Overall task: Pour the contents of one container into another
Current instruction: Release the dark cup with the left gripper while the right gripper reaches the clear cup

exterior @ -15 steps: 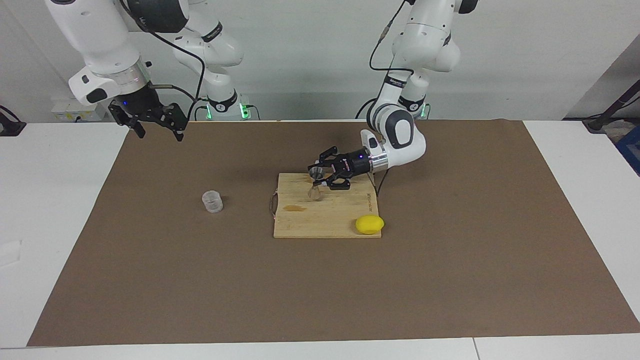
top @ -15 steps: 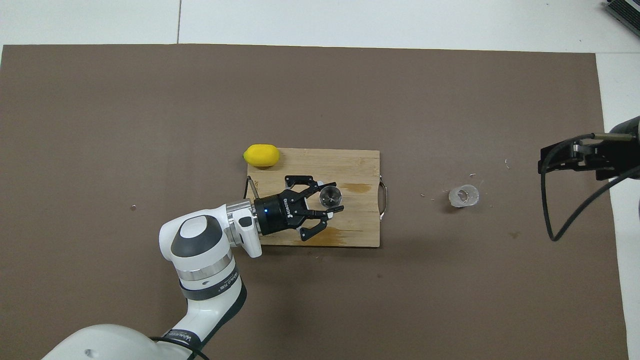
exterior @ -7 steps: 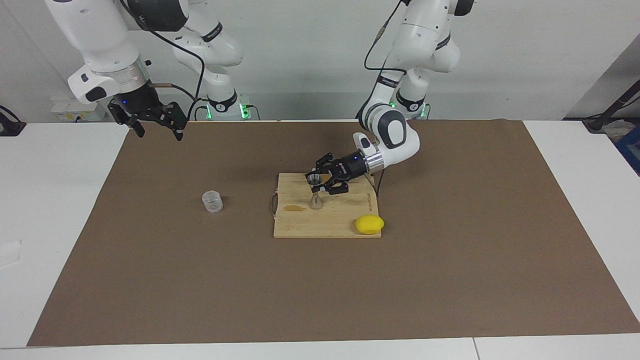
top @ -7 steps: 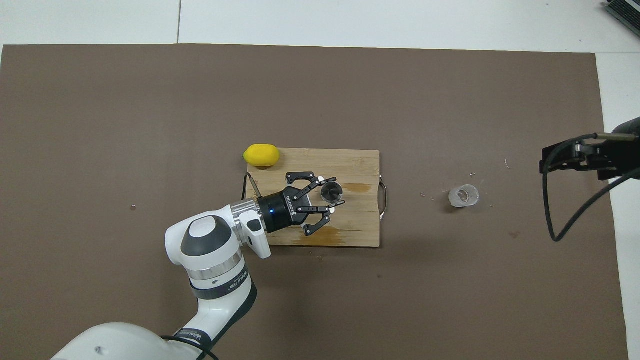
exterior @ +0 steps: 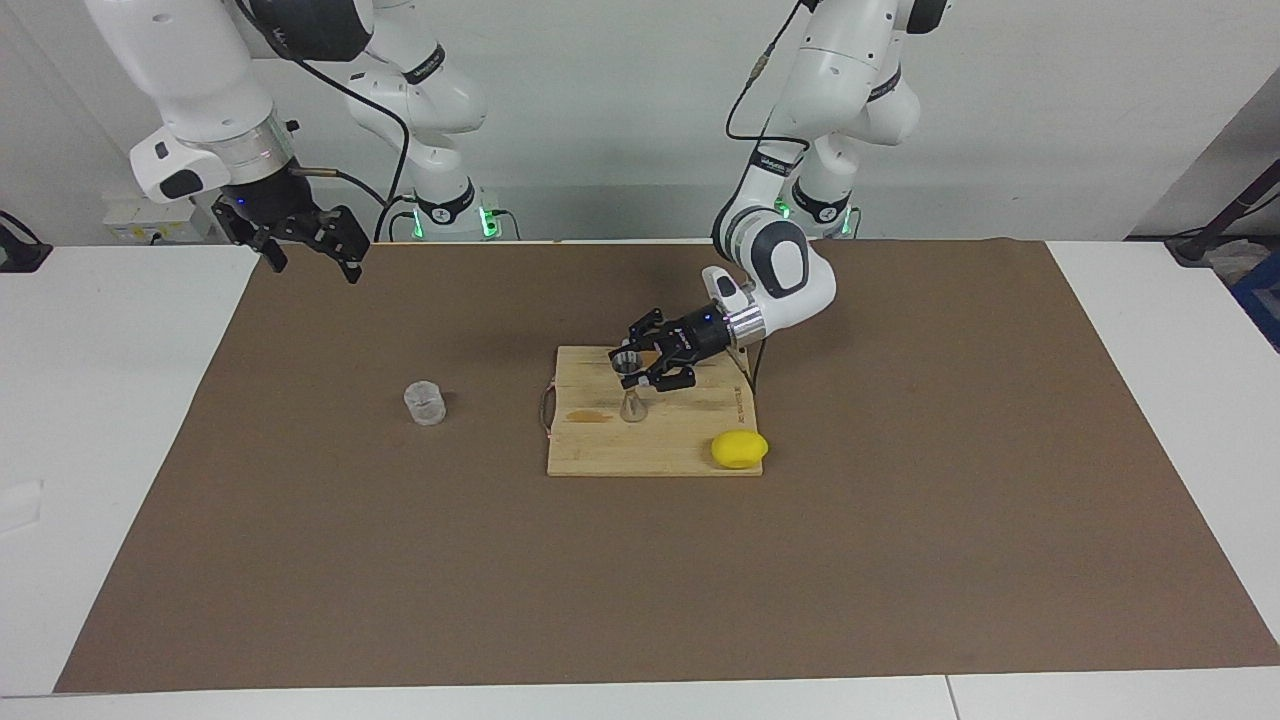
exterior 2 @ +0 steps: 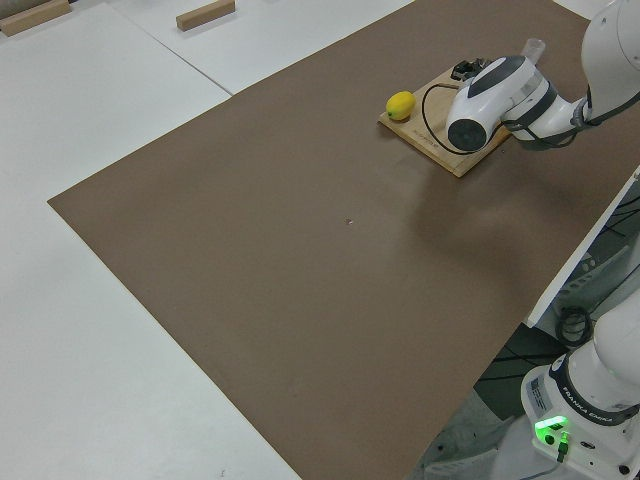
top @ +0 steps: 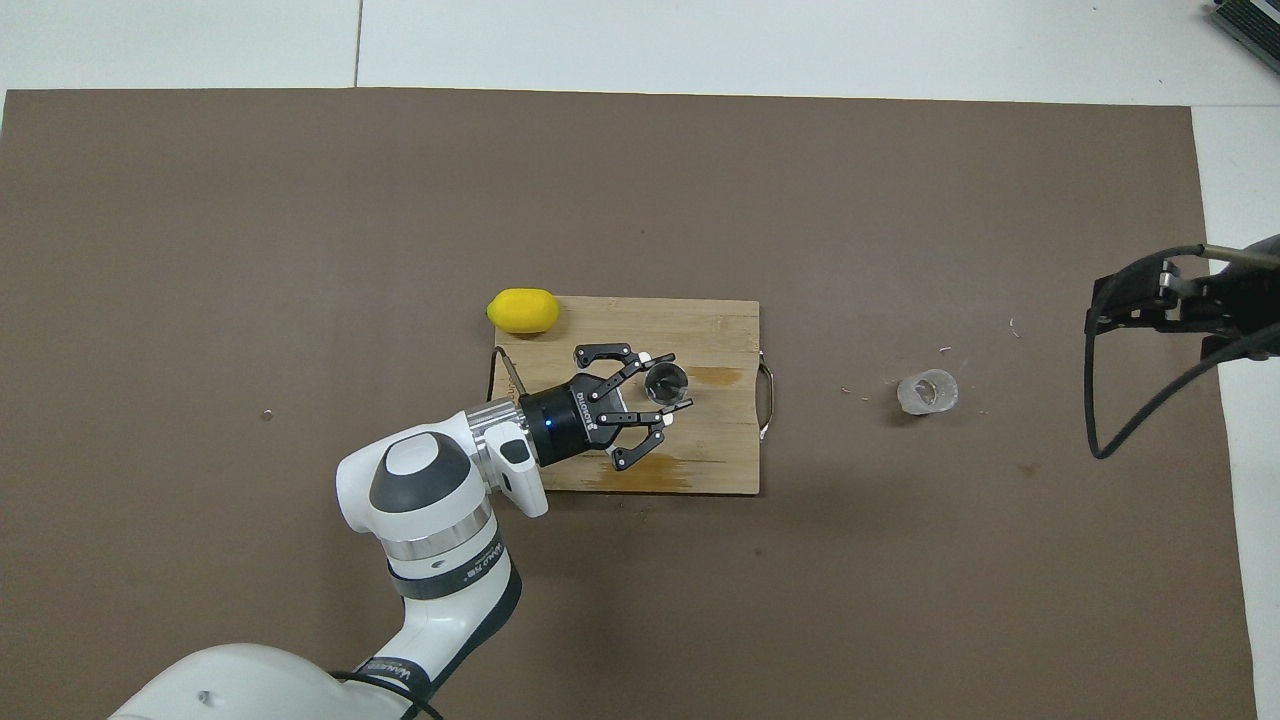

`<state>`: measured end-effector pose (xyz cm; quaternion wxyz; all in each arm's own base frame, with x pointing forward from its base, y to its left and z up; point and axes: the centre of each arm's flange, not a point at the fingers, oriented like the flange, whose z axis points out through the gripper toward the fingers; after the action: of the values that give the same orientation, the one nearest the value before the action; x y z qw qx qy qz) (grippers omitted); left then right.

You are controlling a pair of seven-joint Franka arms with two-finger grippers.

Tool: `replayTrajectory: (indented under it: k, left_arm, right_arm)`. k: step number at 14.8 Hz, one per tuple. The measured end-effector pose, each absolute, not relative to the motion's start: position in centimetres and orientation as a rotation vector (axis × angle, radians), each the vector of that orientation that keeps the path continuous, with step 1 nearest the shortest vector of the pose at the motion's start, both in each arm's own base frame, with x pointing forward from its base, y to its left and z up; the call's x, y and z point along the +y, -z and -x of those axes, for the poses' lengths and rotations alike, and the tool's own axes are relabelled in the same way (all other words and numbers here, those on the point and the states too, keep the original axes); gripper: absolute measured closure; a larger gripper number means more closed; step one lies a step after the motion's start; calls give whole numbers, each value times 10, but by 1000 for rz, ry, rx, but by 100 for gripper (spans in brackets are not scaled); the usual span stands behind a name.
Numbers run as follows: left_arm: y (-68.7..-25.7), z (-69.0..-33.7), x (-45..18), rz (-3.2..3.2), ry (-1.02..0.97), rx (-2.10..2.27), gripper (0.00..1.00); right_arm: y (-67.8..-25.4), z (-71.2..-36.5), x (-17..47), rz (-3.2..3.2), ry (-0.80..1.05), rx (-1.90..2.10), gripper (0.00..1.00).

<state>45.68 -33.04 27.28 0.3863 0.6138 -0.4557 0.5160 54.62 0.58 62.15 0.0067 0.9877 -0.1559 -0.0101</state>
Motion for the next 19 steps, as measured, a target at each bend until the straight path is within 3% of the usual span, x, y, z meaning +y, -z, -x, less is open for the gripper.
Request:
replayTrajectory:
  k: [2, 4, 5, 11, 15, 19]
  left_arm:
    - [-268, -457, -329, -1582, -1306, -1164, 33]
    - [-264, -458, -326, -1594, -1301, -1162, 7]
    - [-264, -459, -324, -1599, -1303, -1160, 0]
    - [-258, -469, -300, -1619, -1316, -1135, 0]
    - [-237, -455, -272, -1611, -1252, -1169, 0]
    - [-224, -443, -232, -1601, -1176, -1254, 0]
  right_arm:
    - [-621, -548, 6, -3054, 15, -686, 0]
    - [-615, -553, 8, -3004, 14, -914, 0]
    - [-608, -557, 10, -2985, 34, -1022, 0]
    - [-535, -588, -27, -2878, 200, -1488, 0]
    - [-438, -613, -57, -2801, 367, -1717, 0]
    - [-362, -610, -53, -2764, 531, -1873, 0]
